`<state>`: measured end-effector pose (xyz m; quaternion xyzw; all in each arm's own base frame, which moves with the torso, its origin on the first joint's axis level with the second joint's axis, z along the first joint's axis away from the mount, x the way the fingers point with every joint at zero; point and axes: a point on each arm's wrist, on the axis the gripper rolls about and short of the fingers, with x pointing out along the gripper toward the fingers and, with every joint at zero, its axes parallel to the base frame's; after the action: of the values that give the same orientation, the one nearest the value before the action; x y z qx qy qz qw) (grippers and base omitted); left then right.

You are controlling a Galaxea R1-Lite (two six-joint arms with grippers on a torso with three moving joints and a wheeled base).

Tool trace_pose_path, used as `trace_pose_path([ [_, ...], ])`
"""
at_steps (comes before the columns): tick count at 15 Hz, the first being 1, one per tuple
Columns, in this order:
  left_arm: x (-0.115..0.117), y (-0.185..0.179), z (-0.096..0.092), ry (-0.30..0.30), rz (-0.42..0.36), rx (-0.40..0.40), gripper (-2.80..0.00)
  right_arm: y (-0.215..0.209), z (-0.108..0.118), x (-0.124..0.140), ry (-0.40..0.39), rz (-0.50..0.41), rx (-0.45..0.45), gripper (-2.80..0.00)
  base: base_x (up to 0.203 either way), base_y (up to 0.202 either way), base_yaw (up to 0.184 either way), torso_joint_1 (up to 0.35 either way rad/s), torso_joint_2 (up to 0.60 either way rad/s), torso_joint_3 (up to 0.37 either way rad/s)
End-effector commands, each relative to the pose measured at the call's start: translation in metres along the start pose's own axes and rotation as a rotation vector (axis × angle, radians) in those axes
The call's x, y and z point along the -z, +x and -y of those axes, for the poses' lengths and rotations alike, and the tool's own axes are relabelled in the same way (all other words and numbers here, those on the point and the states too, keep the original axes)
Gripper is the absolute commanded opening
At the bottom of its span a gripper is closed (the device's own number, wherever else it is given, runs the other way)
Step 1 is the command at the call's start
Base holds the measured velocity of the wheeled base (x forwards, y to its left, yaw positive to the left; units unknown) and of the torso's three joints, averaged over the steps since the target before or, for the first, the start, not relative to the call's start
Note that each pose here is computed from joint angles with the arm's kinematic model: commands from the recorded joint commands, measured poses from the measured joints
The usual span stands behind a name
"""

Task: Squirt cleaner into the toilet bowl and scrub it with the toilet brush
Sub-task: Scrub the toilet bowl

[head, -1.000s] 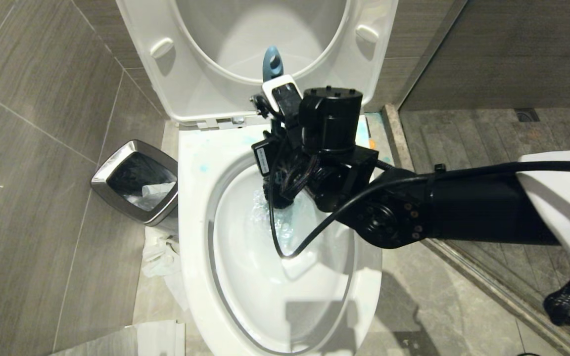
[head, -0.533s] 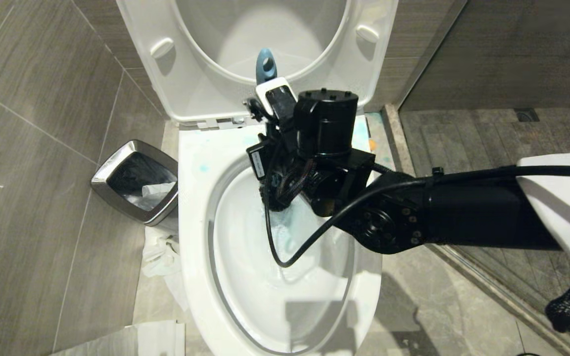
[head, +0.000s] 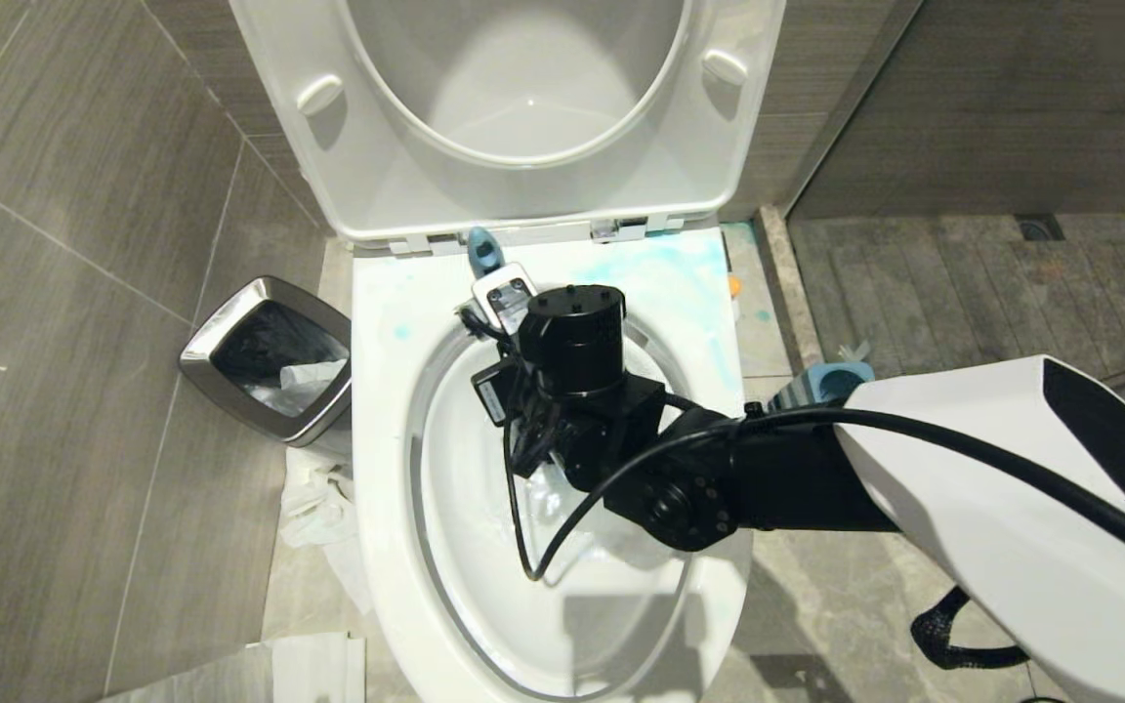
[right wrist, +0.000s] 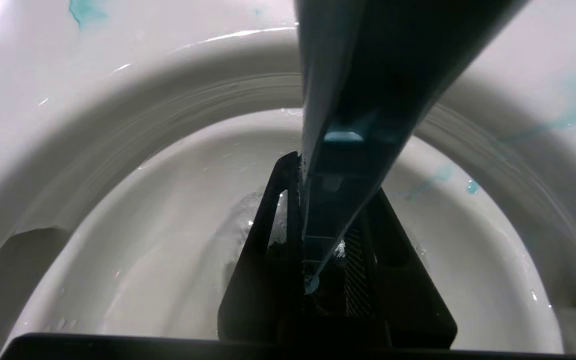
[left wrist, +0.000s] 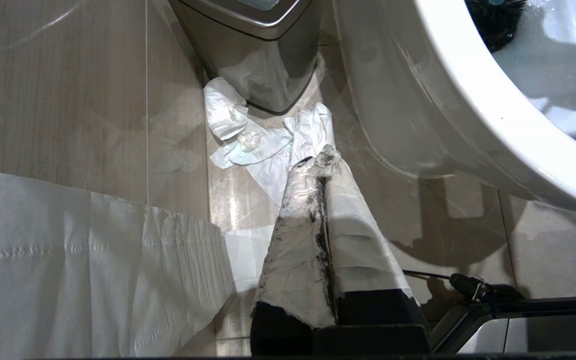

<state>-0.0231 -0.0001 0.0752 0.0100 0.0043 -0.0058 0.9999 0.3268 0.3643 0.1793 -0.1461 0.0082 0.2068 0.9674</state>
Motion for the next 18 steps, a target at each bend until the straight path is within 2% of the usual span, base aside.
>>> trace_pose_path([
  [1,0.0,0.0,0.0,0.0,0.0,0.001,-2.8,-0.005,0.0,-0.006,-0.001,0.01,-0.001,-2.8,0.0,0.0,0.0,0.0,0.0,0.0],
  [4,0.0,0.0,0.0,-0.001,0.0,0.002,-2.8,-0.041,0.011,-0.046,0.027,0.076,-0.019,-2.8,0.0,0.0,0.0,0.0,0.0,0.0],
  [8,0.0,0.0,0.0,-0.002,-0.002,-0.001,-2.8,-0.095,0.025,-0.057,0.025,0.066,-0.042,-2.8,0.0,0.0,0.0,0.0,0.0,0.0],
  [10,0.0,0.0,0.0,-0.002,-0.002,-0.001,-2.8,-0.097,0.024,-0.052,0.031,0.096,-0.03,-2.8,0.0,0.0,0.0,0.0,0.0,0.0],
  [13,0.0,0.0,0.0,-0.002,-0.002,-0.001,-2.8,-0.085,0.014,-0.036,0.014,0.093,-0.027,-2.8,0.0,0.0,0.0,0.0,0.0,0.0],
  [18,0.0,0.0,0.0,-0.002,-0.002,-0.002,-2.8,-0.042,-0.006,0.016,-0.011,0.094,0.011,-2.8,0.0,0.0,0.0,0.0,0.0,0.0],
])
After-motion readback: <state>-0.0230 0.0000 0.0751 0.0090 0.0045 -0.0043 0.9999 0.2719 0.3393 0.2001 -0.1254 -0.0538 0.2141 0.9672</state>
